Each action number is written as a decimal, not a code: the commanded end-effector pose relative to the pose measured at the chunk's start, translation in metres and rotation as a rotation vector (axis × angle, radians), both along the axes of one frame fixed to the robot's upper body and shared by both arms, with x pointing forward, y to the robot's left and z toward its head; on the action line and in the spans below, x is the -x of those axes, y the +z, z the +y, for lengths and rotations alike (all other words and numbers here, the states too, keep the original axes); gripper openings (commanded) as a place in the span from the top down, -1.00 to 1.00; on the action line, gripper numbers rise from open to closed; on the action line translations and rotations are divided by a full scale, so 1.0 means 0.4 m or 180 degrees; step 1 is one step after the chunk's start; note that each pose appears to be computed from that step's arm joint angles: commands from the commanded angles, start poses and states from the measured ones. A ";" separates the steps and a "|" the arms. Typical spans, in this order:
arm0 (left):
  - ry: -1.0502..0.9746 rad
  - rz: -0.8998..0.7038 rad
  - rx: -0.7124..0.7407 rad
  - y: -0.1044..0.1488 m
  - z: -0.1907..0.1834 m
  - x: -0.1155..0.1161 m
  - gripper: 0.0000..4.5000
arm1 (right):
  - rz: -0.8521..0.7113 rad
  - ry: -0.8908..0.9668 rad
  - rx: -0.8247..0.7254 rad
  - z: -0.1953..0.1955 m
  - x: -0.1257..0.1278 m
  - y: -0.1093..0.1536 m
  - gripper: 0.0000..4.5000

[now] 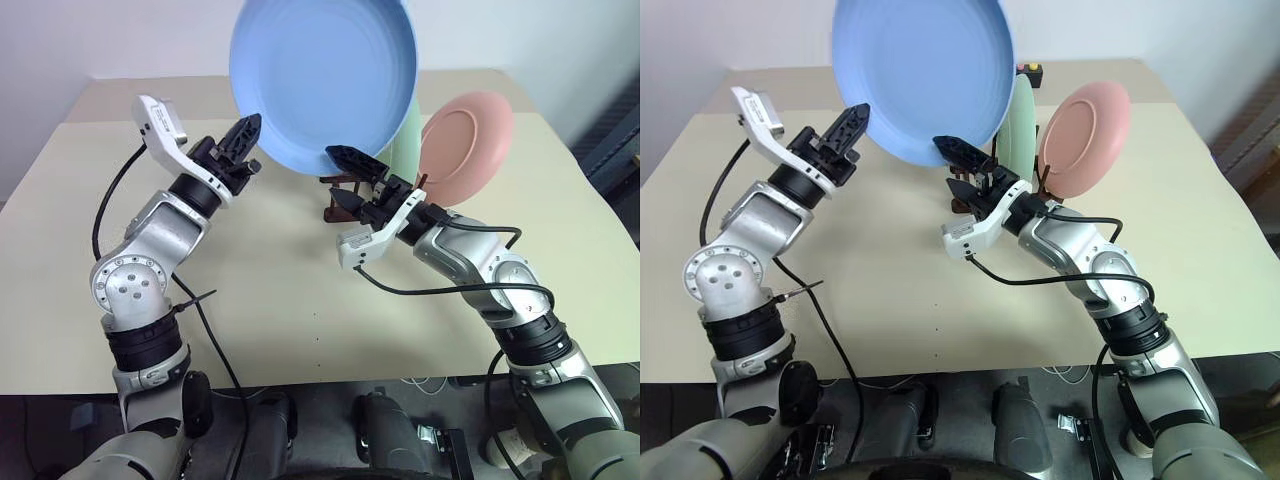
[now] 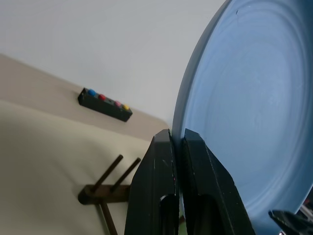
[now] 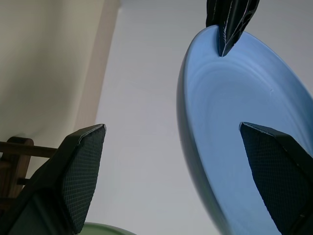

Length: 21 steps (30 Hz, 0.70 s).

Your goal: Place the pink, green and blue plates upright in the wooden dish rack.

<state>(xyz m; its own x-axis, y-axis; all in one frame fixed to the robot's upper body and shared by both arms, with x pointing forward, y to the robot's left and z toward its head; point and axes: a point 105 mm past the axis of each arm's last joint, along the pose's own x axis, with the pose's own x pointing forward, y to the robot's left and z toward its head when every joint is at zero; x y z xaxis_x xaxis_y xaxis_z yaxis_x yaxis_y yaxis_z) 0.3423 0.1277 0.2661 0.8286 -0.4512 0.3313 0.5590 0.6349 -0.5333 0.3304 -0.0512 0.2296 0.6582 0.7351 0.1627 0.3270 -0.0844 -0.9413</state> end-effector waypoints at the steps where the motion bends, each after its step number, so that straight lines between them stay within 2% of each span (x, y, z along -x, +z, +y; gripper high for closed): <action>1: -0.0007 -0.0171 0.0191 0.034 -0.005 0.023 0.98 | -0.0157 0.0035 -0.0076 0.009 0.007 0.033 -1.00; 6: 0.0061 -0.0153 0.0304 0.035 -0.002 0.023 0.98 | -0.0151 0.0020 -0.0089 0.009 0.005 0.033 -1.00; 9: 0.0031 -0.0124 0.0319 0.032 -0.007 0.024 1.00 | -0.0101 0.0013 -0.0094 0.007 0.001 0.029 -0.61; 16: -0.0075 -0.0066 0.0335 0.026 -0.022 0.028 1.00 | -0.0083 -0.0015 -0.0116 0.003 -0.004 0.031 0.90; 17: -0.0099 -0.0054 0.0322 0.023 -0.026 0.029 1.00 | -0.0092 -0.0027 -0.0122 0.002 -0.005 0.033 0.99; 21: -0.0154 -0.0005 0.0342 0.018 -0.031 0.029 1.00 | -0.0096 -0.0046 -0.0131 0.001 -0.009 0.036 0.99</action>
